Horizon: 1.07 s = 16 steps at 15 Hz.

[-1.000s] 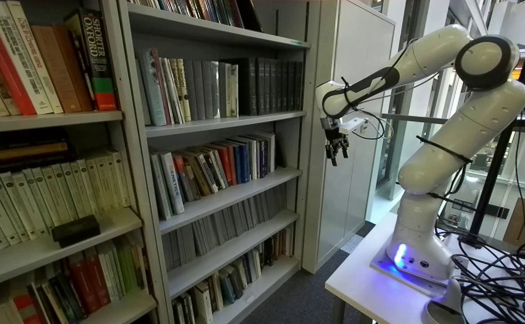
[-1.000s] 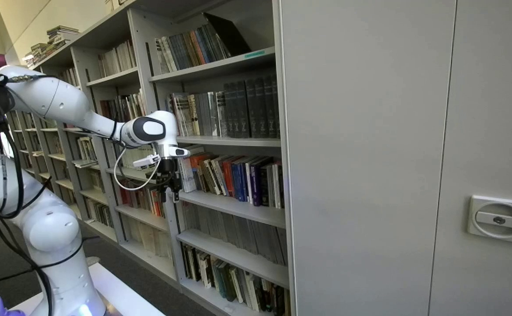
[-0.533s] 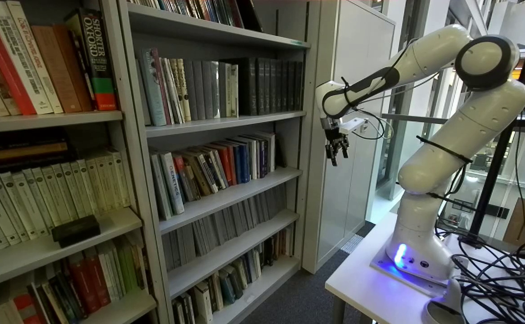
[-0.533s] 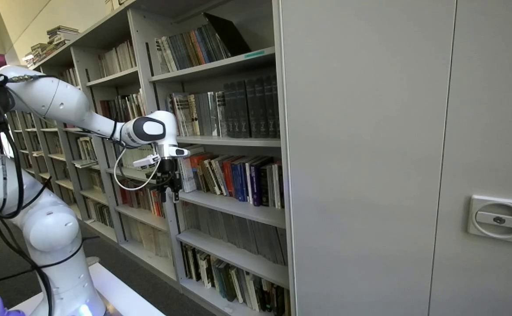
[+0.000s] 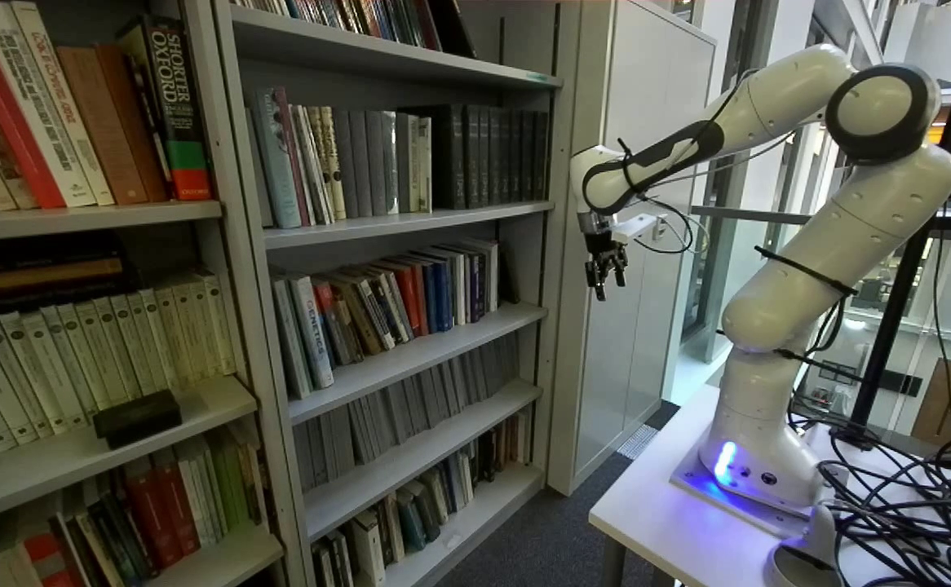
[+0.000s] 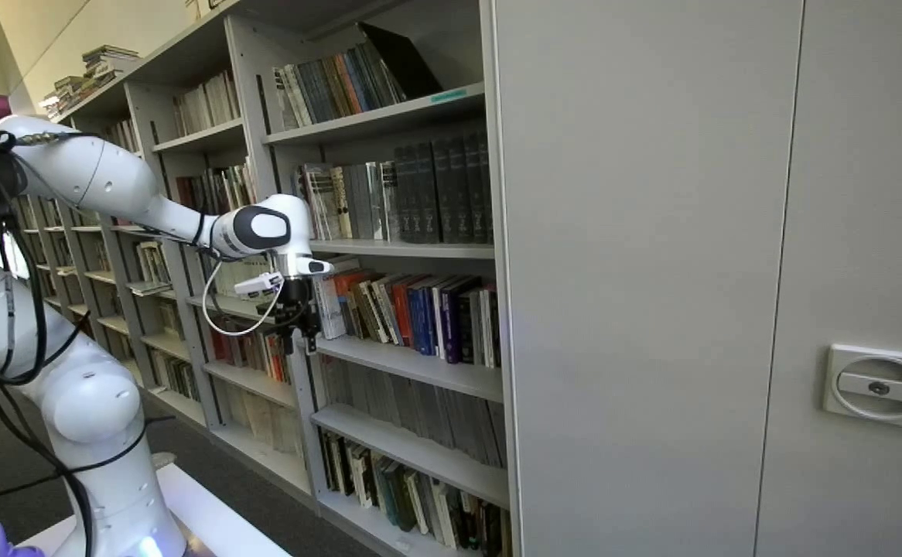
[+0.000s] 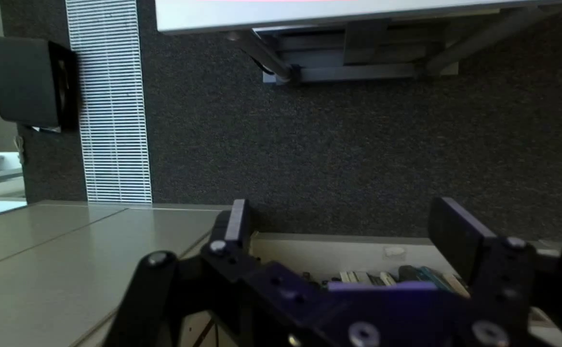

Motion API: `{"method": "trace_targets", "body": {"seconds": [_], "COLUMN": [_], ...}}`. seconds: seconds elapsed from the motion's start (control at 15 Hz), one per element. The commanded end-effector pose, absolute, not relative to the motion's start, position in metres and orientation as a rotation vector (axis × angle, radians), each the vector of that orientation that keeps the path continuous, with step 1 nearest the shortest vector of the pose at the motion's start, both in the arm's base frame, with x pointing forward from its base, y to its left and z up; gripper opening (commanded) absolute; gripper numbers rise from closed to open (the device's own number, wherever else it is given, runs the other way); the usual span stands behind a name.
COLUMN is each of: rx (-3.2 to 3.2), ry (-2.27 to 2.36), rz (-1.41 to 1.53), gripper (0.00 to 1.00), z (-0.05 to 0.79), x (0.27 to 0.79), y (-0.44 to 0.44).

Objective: Remove the fifth book from the left of the second shelf of the cabinet on the right and put it before the big grey books on the same shelf

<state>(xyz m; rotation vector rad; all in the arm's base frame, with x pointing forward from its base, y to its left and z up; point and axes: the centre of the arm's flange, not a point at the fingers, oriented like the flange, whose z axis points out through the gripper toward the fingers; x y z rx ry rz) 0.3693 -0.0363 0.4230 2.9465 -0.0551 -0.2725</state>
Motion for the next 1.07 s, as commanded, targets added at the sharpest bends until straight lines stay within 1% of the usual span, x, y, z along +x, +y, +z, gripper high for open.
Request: {"method": "trace_targets", "body": {"seconds": [0.0,0.53,0.6,1.0], "rx": [3.040,3.197,3.185,3.184], "ry": [0.022,0.327,0.248,0.251], "rz": [-0.030,0.459,0.326,0.322], "gripper": [1.00,1.00,1.00,1.00], "z": [0.437,0.521,0.503,0.501], "x": [0.374,0.358,0.365,0.364], "y": [0.004,0.121,0.107,0.111]}}
